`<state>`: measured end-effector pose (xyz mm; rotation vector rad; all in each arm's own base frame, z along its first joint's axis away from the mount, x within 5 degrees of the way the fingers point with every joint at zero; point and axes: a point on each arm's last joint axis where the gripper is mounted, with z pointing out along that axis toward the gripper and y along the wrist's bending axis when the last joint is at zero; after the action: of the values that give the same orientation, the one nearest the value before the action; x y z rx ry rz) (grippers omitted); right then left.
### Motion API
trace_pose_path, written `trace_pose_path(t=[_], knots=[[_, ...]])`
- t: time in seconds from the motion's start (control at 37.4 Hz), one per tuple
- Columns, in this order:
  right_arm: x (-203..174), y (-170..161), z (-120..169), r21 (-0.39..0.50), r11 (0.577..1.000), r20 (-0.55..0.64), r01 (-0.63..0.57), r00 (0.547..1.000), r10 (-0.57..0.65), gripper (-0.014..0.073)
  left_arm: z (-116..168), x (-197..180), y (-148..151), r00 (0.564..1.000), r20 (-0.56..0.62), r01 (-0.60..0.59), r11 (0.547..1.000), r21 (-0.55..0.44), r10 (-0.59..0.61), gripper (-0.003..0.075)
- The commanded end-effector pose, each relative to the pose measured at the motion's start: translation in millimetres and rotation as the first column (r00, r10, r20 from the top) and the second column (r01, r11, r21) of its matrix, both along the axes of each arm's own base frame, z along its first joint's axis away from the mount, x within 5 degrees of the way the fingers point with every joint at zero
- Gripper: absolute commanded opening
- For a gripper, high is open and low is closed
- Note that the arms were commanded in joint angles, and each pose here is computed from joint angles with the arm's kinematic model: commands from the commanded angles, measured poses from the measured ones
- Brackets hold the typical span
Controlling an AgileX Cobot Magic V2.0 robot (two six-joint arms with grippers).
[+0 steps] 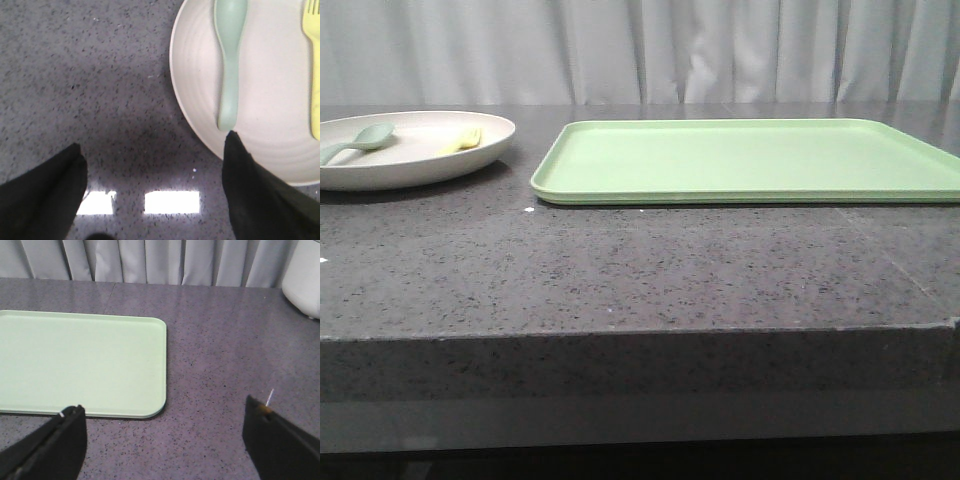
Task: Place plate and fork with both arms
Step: 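Lower the left gripper to the cream plate rim and grasp it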
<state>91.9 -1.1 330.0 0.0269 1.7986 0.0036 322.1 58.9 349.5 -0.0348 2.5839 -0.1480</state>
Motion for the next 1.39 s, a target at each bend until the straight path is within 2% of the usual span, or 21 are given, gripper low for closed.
trace_pose_path(t=[0.0,0.21,0.35,0.8,0.91,1.2,1.26,1.36], knots=[[2.2,-0.1,17.4,-0.024,1.000,0.097,-0.002,0.995,0.005,0.0652,17.1,21.0,1.5,0.998,0.055,0.045,0.999,-0.019,-0.044,0.0545],[2.2,-0.1,17.4,-0.024,1.000,0.097,-0.002,0.995,0.005,0.0652,-1.8,69.2,6.5,0.989,-0.017,0.143,0.986,-0.081,-0.144,0.0545],[2.2,-0.1,17.4,-0.024,1.000,0.097,-0.002,0.995,0.005,0.0652,-15.0,91.9,10.0,0.988,-0.028,0.149,0.983,-0.112,-0.153,0.0537],[2.2,-0.1,17.4,-0.024,1.000,0.097,-0.002,0.995,0.005,0.0652,-56.1,125.5,9.9,0.986,-0.045,0.150,0.976,-0.157,-0.158,0.0360],[2.2,-0.1,17.4,-0.024,1.000,0.097,-0.002,0.995,0.005,0.0652,-55.3,126.4,4.0,0.982,-0.033,0.178,0.970,-0.168,-0.186,0.0291],[2.2,-0.1,17.4,-0.024,1.000,0.097,-0.002,0.995,0.005,0.0652,-54.6,126.9,2.1,0.982,-0.025,0.180,0.967,-0.180,-0.187,0.0011],[2.2,-0.1,17.4,-0.024,1.000,0.097,-0.002,0.995,0.005,0.0652,-54.6,126.9,2.1,0.982,-0.025,0.180,0.967,-0.180,-0.187,-0.0018],[2.2,-0.1,17.4,-0.024,1.000,0.097,-0.002,0.995,0.005,0.0652,-54.6,126.9,2.1,0.982,-0.025,0.180,0.967,-0.180,-0.187,-0.0018]])
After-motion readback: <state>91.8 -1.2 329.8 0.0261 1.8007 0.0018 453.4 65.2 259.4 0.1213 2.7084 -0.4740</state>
